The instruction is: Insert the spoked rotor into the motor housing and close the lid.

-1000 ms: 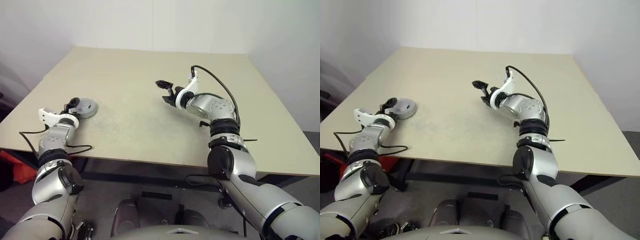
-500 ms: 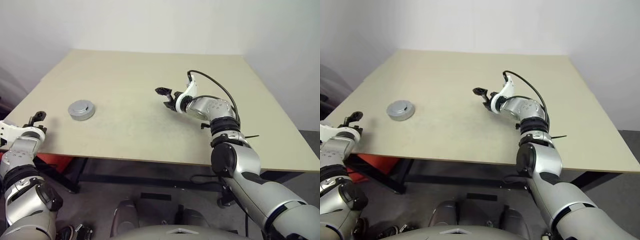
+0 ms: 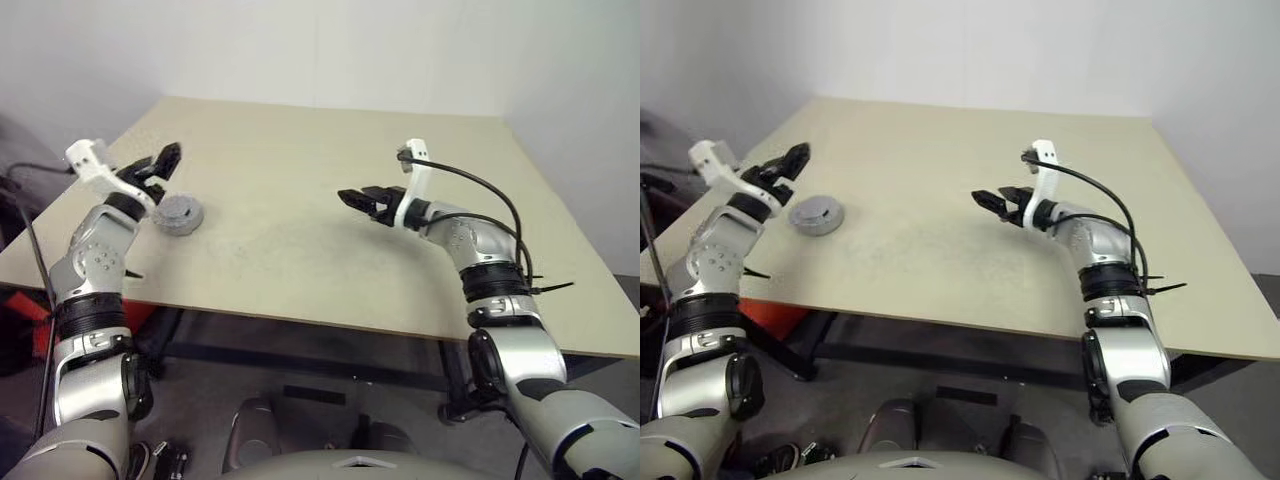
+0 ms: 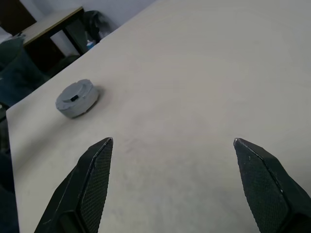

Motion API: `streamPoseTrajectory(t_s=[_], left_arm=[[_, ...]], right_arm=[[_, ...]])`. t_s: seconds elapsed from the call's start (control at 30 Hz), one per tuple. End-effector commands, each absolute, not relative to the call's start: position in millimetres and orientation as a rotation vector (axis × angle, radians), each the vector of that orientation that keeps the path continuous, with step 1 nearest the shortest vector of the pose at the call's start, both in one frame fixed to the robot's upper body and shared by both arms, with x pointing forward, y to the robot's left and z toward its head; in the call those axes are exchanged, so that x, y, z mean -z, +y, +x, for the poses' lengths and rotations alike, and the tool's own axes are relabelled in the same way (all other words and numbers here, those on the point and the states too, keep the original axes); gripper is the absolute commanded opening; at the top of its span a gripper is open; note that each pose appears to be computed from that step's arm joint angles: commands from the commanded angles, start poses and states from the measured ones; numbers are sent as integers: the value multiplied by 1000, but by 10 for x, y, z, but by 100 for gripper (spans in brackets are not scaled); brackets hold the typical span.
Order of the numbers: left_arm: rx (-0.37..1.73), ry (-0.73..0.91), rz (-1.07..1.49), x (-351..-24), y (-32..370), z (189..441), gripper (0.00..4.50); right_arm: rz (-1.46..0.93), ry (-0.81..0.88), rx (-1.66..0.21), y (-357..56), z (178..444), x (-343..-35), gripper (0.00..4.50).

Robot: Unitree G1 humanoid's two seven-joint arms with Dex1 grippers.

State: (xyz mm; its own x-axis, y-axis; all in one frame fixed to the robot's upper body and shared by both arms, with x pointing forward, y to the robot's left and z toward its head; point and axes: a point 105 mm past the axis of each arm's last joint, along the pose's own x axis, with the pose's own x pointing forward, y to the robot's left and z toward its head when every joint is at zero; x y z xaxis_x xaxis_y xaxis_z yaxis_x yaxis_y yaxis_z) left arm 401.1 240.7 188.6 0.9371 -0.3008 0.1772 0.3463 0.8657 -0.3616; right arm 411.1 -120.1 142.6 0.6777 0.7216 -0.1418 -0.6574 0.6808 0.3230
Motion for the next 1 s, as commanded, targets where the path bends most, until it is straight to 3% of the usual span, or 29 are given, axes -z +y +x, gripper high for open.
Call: streamPoseTrajectory(t_s=[0.03,0.17,0.37,0.57,1.0], left_arm=[[511,-79,-285,-1887,2048,4008,446],[669,8,-190,-1670,1654,3977,446],[736,84,-20,-1375,1382,3987,446],[742,77,22,-1333,1280,4002,446],[735,22,49,-1447,1142,3920,446]], right_arm=[[133,188,-808,-1356,4071,-1591,450],[-27,197,-791,-1531,4021,-1468,450],[-117,143,-751,-1658,4001,-1421,450],[-134,27,-706,-1711,3929,-1471,450],[-152,19,-707,-1716,3891,-1385,450]])
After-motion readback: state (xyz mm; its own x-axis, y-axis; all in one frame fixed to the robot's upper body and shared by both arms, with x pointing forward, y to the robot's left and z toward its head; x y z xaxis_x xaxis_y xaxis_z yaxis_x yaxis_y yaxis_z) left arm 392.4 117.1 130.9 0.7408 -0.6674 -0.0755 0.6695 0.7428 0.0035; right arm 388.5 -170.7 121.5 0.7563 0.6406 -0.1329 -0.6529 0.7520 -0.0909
